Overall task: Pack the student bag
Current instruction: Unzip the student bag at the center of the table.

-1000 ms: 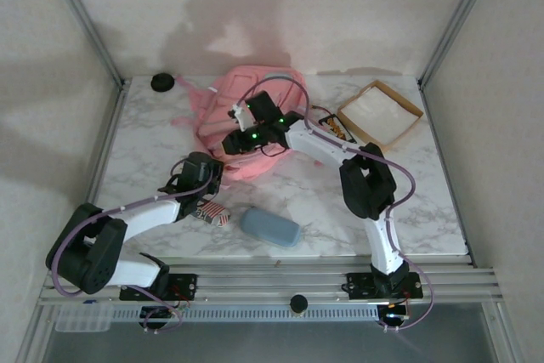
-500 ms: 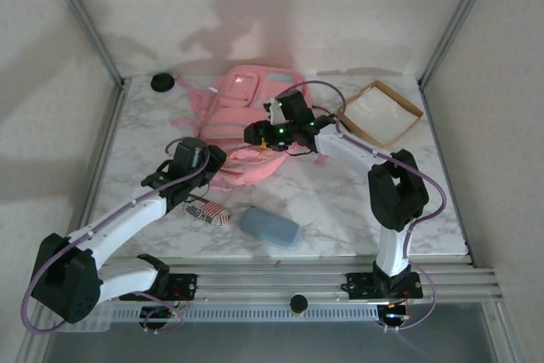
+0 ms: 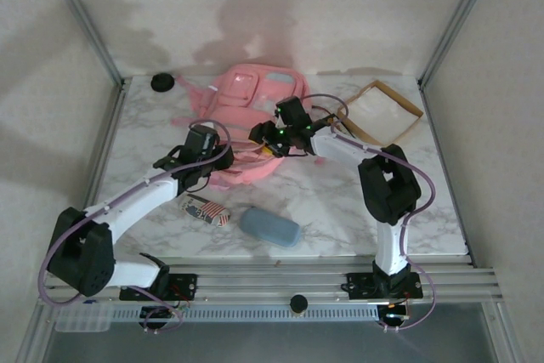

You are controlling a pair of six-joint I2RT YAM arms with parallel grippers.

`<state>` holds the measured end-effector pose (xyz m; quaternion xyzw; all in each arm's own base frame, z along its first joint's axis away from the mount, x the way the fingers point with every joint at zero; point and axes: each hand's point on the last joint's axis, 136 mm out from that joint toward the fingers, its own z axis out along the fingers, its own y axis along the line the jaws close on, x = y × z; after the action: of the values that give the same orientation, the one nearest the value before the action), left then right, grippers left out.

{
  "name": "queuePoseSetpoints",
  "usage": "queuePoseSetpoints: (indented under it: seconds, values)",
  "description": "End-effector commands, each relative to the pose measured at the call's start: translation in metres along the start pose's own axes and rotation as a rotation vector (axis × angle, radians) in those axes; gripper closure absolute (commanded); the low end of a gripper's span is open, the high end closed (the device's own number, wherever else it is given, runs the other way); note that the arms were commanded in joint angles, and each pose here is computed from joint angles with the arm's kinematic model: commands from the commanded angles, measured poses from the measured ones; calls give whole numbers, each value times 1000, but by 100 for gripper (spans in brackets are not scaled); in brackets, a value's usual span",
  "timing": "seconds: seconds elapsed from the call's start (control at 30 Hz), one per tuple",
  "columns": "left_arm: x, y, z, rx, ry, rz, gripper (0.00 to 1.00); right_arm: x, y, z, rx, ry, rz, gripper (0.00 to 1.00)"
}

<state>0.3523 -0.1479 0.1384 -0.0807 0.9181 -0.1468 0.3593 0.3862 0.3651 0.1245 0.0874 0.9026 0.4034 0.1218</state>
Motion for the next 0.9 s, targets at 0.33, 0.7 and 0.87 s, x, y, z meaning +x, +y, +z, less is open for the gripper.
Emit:
queuePoseSetpoints:
  seconds: [0.33,0.7,0.87]
  values:
    - [-18,7,22,-13,65,157,55,-73,31,-23,-75,-291,-28,85]
    - [-20,1,28,39,98,246,56,-98,49,-52,-107,-321,-88,100]
    - [-25,-23,30,139,38,314,55,-102,55,-66,-127,-300,-109,100]
